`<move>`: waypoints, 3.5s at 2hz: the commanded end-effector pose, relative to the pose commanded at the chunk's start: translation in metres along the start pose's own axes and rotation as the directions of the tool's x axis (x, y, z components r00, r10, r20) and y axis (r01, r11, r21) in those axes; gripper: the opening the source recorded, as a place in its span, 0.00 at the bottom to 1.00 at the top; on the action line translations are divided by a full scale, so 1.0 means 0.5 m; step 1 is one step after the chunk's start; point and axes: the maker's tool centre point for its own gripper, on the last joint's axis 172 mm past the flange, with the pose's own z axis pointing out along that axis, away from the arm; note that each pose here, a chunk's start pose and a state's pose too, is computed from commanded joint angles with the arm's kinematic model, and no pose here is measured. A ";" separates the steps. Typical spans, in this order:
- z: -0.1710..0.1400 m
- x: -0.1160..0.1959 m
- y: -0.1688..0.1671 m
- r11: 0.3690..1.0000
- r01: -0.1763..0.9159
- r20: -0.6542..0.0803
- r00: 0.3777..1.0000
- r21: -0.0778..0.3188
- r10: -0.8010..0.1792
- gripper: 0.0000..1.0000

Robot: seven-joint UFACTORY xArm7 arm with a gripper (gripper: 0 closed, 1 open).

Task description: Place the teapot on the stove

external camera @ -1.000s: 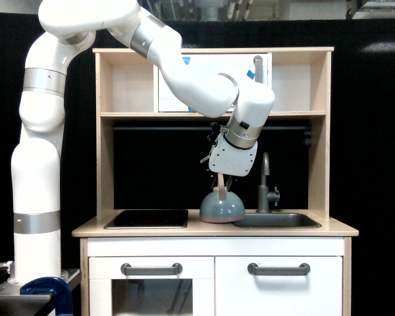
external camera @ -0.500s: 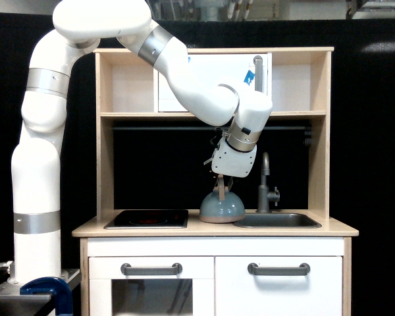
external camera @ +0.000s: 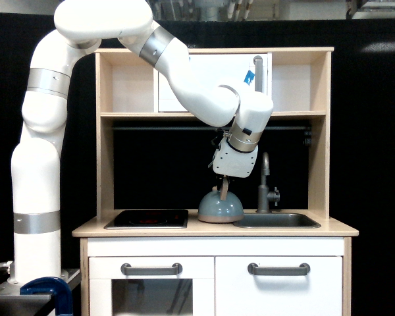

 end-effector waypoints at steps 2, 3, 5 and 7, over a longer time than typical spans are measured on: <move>-0.094 -0.021 -0.242 1.000 0.000 0.000 1.000 0.000 0.000 0.00; -0.031 -0.062 -0.376 1.000 0.000 0.000 1.000 0.000 0.000 0.00; 0.023 -0.026 -0.393 1.000 0.000 0.000 1.000 0.000 0.000 1.00; -0.023 -0.032 -0.399 1.000 0.000 0.000 1.000 0.000 0.000 1.00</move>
